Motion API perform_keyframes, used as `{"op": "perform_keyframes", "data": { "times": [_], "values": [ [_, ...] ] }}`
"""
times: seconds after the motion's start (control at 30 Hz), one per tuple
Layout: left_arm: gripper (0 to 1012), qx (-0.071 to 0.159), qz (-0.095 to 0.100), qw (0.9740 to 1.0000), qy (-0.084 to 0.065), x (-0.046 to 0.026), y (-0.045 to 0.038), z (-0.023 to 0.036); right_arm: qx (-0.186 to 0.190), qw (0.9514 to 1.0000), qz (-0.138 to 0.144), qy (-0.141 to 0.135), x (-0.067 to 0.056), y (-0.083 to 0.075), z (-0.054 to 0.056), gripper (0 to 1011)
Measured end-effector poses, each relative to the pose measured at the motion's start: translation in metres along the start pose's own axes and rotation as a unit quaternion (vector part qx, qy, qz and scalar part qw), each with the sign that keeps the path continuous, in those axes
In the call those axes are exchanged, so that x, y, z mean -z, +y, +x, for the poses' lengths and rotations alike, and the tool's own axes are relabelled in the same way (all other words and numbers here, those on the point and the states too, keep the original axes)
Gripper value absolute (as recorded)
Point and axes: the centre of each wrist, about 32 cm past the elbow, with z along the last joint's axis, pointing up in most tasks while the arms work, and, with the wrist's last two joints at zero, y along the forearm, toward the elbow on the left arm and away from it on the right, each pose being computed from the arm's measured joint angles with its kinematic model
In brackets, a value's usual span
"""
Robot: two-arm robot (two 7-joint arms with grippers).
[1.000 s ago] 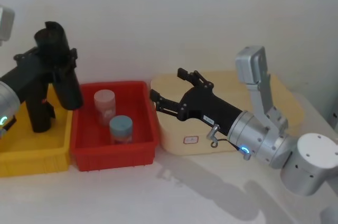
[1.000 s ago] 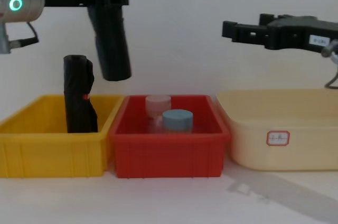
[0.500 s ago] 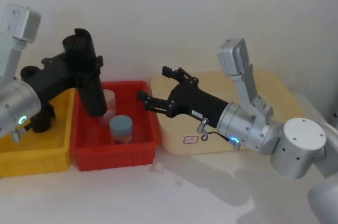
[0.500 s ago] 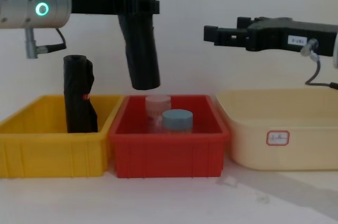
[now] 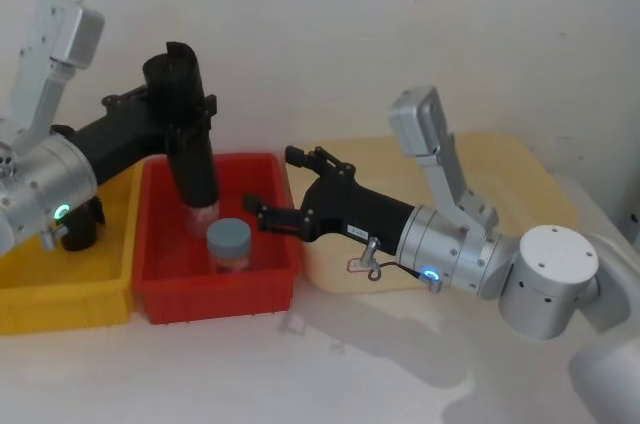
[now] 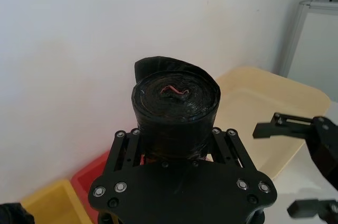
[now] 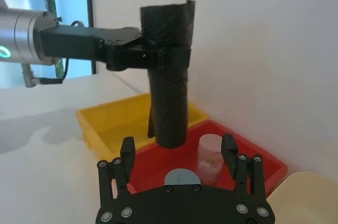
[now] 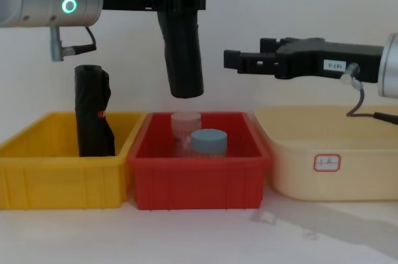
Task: Pick up the garbage bag with the one hand and transfer it to the other hand.
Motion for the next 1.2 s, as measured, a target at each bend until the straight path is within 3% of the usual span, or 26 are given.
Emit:
{"op": "perform_keyframes", "data": {
  "times": [0.27,0.53,1.2],
  "values": [
    [521,0.006,-0.001,1.0000,0.002,-0.0019,-0.0059,0.0009,-0.008,0.9999,-0.004,0.006,0.006,0.003,0.000,1000],
    [521,0.012,0.004,0.9997,0.019,-0.0026,-0.0096,-0.0006,-0.010,0.9999,-0.004,0.009,0.009,0.008,0.001,1000],
    [521,0.006,0.005,0.9991,0.042,-0.0060,-0.0106,-0.0048,-0.025,0.9994,-0.010,0.021,0.012,0.030,0.001,1000]
  ]
}}
